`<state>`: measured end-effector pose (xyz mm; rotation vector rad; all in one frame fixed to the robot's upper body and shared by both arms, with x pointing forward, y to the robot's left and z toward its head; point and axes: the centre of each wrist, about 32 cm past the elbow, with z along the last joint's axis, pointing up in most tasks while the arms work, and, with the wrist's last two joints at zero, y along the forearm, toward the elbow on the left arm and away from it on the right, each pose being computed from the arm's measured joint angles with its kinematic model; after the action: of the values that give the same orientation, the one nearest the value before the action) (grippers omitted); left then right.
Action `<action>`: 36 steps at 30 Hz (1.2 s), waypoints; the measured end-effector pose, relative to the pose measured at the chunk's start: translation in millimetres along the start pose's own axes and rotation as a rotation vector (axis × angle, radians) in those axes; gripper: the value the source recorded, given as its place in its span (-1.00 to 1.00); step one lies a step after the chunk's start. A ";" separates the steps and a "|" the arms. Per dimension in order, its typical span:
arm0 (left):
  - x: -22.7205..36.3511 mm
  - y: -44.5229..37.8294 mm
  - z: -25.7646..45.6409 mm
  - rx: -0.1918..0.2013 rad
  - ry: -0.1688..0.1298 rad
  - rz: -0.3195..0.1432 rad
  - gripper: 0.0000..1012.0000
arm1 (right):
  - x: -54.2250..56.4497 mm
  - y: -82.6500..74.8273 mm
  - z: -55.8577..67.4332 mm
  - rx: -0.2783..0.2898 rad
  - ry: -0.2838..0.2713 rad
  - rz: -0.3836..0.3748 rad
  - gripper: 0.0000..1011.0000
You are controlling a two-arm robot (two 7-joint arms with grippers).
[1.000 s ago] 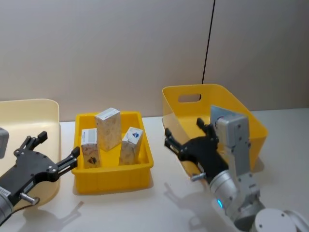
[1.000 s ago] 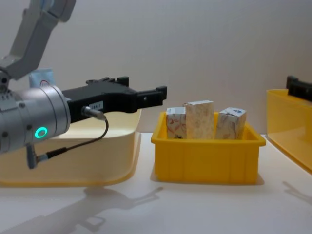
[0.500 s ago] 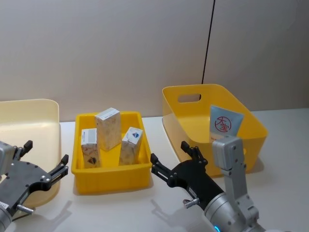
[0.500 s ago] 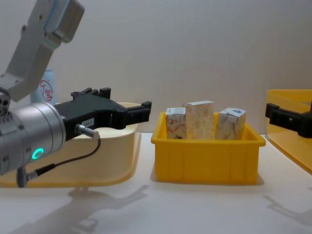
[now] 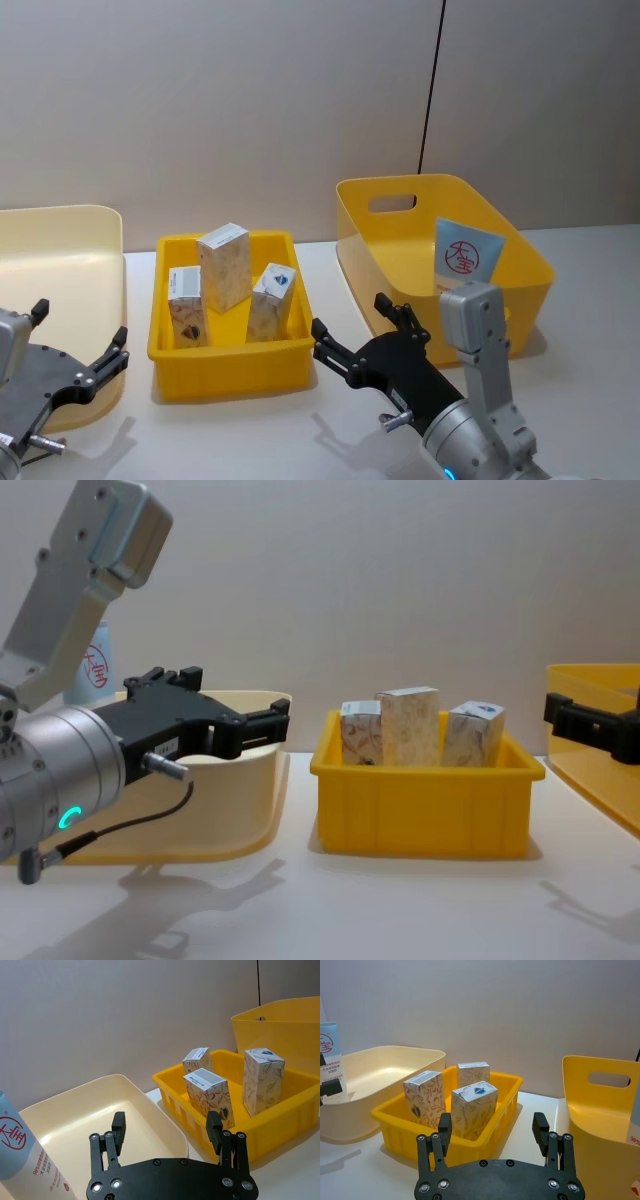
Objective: Bimanual collaborative sorting of washing and personal care products
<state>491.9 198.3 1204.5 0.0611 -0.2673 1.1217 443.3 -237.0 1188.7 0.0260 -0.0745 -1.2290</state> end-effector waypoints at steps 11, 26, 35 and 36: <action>-0.1 0.0 0.1 0.000 0.000 0.001 0.98 | 0.1 0.0 0.0 0.000 0.000 0.000 0.98; 0.1 0.0 0.0 0.000 0.000 0.002 0.98 | 0.2 1.8 1.5 -0.001 -0.006 0.016 0.98; 0.2 0.0 -0.1 0.000 0.000 0.002 0.98 | -5.4 14.4 4.3 -0.013 -0.022 0.065 0.98; 0.2 0.0 -0.1 0.000 0.000 0.002 0.98 | -6.0 15.6 4.4 -0.014 -0.023 0.068 0.98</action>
<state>492.0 198.4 1204.4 0.0611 -0.2675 1.1238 455.7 -226.0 1193.8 -0.0029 -0.0862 -1.1622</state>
